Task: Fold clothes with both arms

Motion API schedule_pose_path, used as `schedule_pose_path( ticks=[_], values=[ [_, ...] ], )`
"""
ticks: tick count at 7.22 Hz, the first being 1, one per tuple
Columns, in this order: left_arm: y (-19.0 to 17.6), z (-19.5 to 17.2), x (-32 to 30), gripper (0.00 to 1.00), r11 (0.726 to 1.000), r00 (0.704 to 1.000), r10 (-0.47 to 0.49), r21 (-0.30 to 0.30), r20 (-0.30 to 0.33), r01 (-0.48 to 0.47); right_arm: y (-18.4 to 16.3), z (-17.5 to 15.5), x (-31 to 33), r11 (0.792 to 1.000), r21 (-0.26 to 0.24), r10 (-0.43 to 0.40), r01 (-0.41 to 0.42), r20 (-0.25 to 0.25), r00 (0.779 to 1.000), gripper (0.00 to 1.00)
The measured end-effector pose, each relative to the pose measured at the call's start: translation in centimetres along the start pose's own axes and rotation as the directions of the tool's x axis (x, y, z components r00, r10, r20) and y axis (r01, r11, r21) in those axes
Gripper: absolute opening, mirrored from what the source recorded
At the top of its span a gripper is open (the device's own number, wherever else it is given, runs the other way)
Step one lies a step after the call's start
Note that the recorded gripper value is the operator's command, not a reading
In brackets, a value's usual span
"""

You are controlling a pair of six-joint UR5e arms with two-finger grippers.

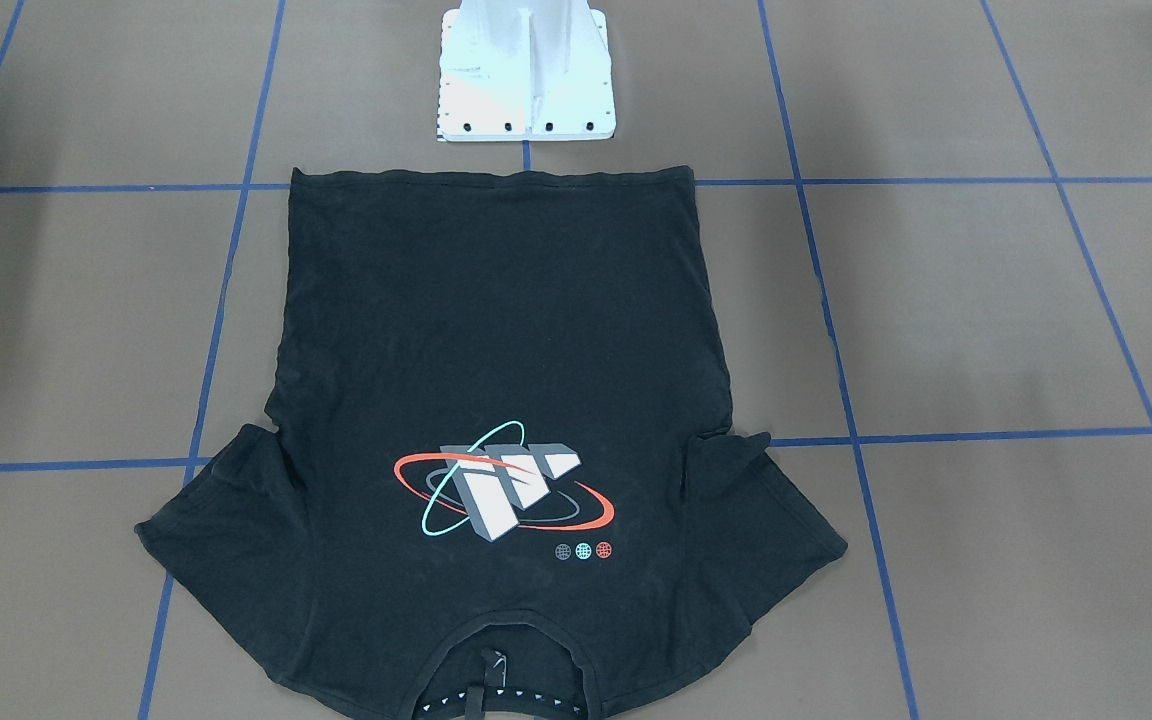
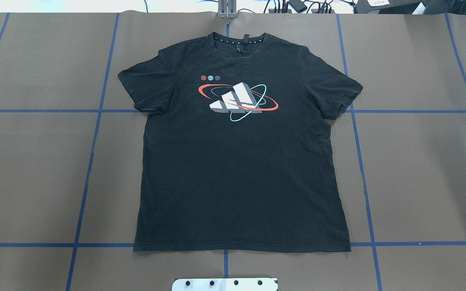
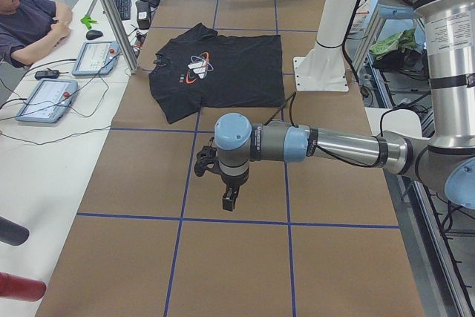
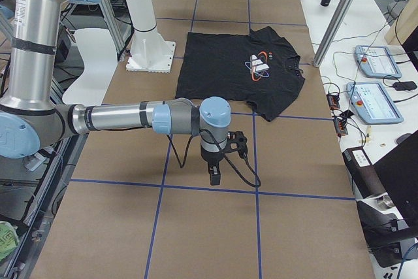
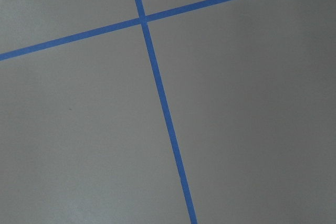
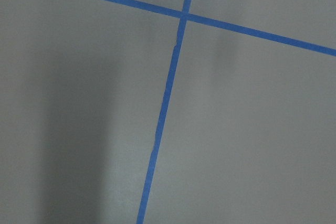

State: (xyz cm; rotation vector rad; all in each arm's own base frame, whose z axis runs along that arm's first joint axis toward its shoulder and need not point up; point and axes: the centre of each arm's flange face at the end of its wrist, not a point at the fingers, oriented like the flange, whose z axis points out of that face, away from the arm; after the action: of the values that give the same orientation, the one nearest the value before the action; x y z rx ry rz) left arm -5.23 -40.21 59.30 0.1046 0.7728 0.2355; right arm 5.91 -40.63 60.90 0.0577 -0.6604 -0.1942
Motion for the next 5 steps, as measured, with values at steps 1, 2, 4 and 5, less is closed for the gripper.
schedule_pose_path(
  ticks=[1,2,4,5],
  values=[
    [0.0,-0.3,0.3,1.00,1.000,1.000,0.005,0.005,0.001,-0.005,0.0,0.0,0.0,1.000,0.000,0.000,0.000,0.000,1.000,1.00],
    [-0.1,-0.9,0.9,1.00,1.000,1.000,0.016,0.016,0.003,-0.016,0.0,0.0,0.0,1.000,0.000,-0.001,0.001,0.000,1.000,1.00],
    [-0.6,-1.9,1.8,1.00,0.999,0.999,0.037,0.037,0.009,-0.037,-0.3,-0.3,-0.4,1.000,0.009,-0.007,0.007,0.010,1.000,1.00],
    [-1.8,-2.7,2.4,1.00,0.997,0.998,0.055,0.057,0.015,-0.055,-0.8,-0.6,-0.8,1.000,0.021,-0.014,0.013,0.037,0.999,1.00]
  ],
)
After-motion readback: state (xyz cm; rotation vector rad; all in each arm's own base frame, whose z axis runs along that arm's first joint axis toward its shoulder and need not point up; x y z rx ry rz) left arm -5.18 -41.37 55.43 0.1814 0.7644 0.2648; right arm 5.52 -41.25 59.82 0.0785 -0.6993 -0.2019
